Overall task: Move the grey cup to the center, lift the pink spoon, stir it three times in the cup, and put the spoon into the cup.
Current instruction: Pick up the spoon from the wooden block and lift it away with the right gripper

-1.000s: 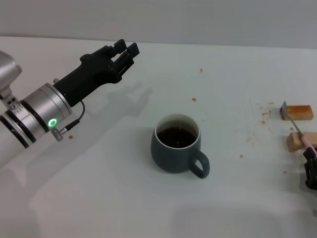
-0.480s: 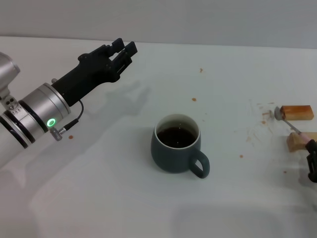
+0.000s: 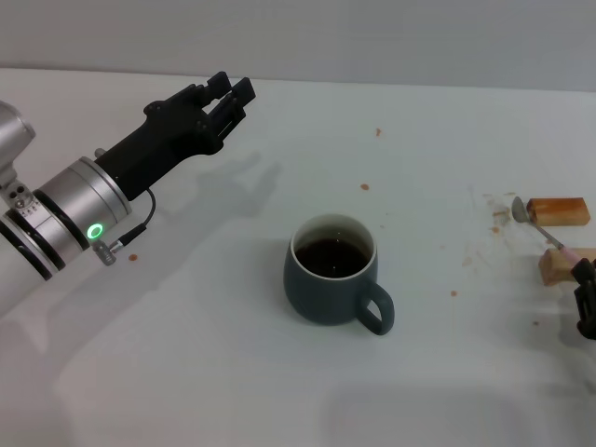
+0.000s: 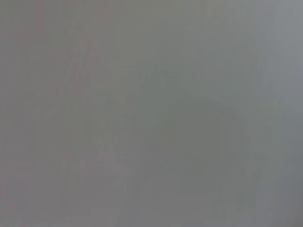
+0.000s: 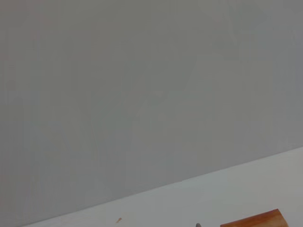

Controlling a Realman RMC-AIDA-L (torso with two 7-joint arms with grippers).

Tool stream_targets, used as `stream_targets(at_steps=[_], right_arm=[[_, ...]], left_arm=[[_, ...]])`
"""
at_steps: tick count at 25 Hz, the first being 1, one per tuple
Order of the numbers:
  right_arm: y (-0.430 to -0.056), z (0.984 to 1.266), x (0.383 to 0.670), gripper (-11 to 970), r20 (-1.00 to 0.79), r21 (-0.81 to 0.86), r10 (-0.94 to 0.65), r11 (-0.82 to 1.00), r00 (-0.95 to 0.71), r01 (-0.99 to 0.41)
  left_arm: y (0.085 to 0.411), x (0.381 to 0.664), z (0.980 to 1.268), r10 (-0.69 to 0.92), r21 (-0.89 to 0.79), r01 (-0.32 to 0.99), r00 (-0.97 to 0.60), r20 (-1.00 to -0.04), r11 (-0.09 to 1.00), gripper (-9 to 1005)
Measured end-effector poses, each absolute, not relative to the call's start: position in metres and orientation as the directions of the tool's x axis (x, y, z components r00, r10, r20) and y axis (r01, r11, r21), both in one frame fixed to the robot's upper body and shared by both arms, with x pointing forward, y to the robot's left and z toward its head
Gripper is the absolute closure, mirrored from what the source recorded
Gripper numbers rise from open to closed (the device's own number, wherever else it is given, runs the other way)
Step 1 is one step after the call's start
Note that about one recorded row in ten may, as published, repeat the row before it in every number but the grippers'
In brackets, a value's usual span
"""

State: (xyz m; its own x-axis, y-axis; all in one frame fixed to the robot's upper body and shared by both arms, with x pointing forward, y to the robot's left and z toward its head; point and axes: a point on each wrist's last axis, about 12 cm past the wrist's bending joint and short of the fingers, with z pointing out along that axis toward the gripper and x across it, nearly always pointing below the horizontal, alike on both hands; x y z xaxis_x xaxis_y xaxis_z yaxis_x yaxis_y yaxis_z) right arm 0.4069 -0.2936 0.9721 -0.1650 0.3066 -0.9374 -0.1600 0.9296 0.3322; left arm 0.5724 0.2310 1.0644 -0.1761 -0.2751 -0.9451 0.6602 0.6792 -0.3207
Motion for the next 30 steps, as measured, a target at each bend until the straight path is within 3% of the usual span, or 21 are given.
stream_targets(at_steps=[15,30], right_arm=[[-0.296,0.98,0.409,858,-0.924,0.379,0.355,0.899,-0.144,-0.22],[-0.333,1.009,0.429,858,-0.877,0.479,0.461,0.804,-0.138,-0.352]], left_arm=[[0.231,0.571,1.063,-0.279,-0.328,0.657,-0.182,-0.943,0.679,616],[0.232,0.568,1.061,-0.284,-0.336,0.652,-0.189,-0.94,0.679,616]])
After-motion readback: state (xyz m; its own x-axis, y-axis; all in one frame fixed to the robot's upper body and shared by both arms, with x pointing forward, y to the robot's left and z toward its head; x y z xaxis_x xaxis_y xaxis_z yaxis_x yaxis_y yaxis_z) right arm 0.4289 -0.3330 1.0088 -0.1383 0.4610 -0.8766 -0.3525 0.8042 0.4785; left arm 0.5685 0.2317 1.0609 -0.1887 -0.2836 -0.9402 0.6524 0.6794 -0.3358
